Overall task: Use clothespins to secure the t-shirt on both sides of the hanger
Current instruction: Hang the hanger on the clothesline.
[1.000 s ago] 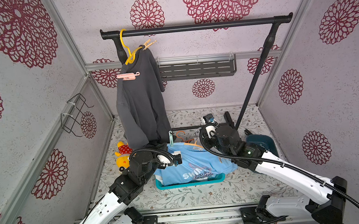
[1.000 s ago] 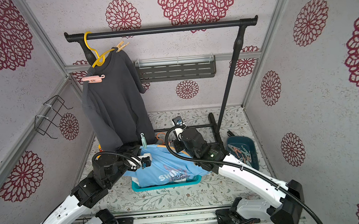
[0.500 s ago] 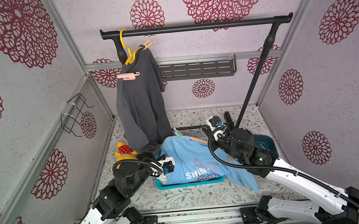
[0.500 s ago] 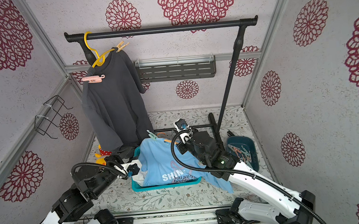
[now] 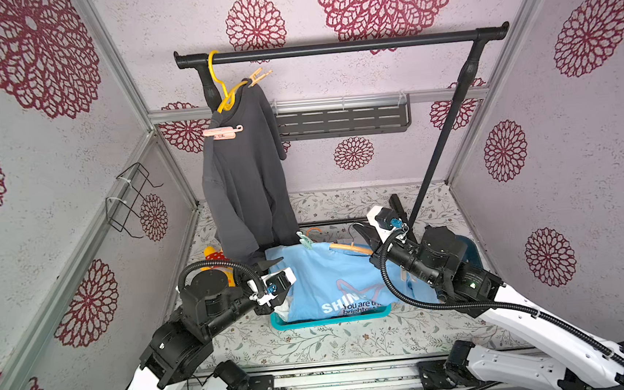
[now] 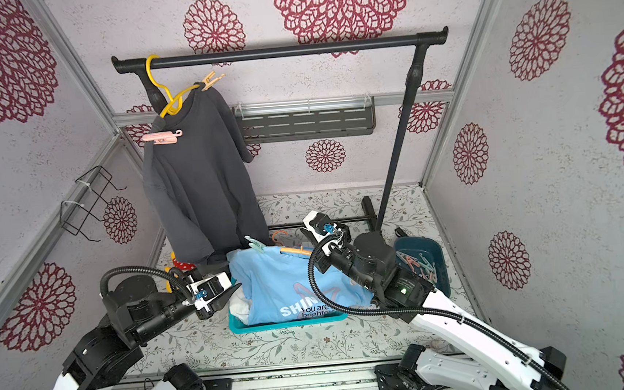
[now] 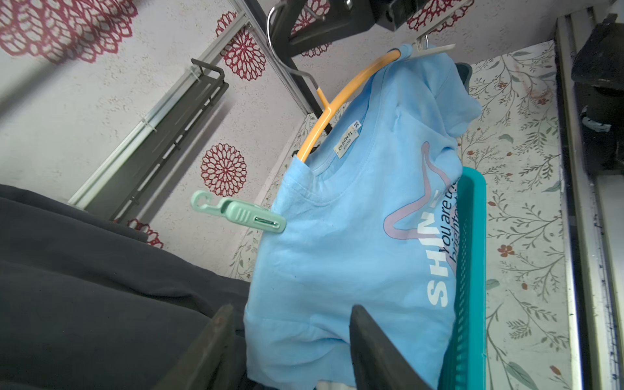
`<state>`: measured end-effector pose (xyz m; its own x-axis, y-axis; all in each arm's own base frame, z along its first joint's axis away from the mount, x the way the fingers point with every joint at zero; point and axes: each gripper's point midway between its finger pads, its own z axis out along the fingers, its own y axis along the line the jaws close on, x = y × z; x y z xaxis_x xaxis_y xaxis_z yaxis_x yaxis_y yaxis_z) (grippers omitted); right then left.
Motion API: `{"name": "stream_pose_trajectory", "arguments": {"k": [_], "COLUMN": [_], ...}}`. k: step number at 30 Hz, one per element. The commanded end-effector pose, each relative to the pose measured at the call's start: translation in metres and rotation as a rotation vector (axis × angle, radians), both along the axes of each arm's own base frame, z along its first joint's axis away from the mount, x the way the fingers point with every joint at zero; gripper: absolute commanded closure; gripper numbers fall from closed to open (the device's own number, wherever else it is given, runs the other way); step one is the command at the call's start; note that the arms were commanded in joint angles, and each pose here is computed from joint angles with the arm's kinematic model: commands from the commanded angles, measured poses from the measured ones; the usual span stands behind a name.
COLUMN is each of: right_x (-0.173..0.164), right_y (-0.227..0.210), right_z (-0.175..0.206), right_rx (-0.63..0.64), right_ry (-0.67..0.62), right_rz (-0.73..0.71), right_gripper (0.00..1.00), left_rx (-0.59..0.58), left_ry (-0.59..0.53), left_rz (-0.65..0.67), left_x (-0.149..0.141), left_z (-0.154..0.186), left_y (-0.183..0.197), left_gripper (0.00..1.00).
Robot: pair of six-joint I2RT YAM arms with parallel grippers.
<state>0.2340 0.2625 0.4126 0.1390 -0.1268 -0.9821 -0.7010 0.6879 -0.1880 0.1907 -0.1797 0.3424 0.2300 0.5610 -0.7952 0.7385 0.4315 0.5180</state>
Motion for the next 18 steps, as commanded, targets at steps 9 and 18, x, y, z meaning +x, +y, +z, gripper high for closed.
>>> {"name": "stream_pose_trajectory", "arguments": {"k": [9, 18], "right_x": [-0.022, -0.037], "right_y": [0.001, 0.003], "right_z": [0.049, 0.059], "right_rx": [0.109, 0.151], "right_ry": [-0.134, -0.148], "right_rz": [0.1, 0.181], "right_gripper": [1.0, 1.0], "left_rx": [-0.146, -0.172], "left_ry": [0.198, 0.251], "left_rz": [-0.077, -0.123], "left_x": [0.015, 0.024], "left_z": [-0.001, -0.001], "left_y": [-0.005, -0.003], "left_gripper": [0.4, 0.4]}}
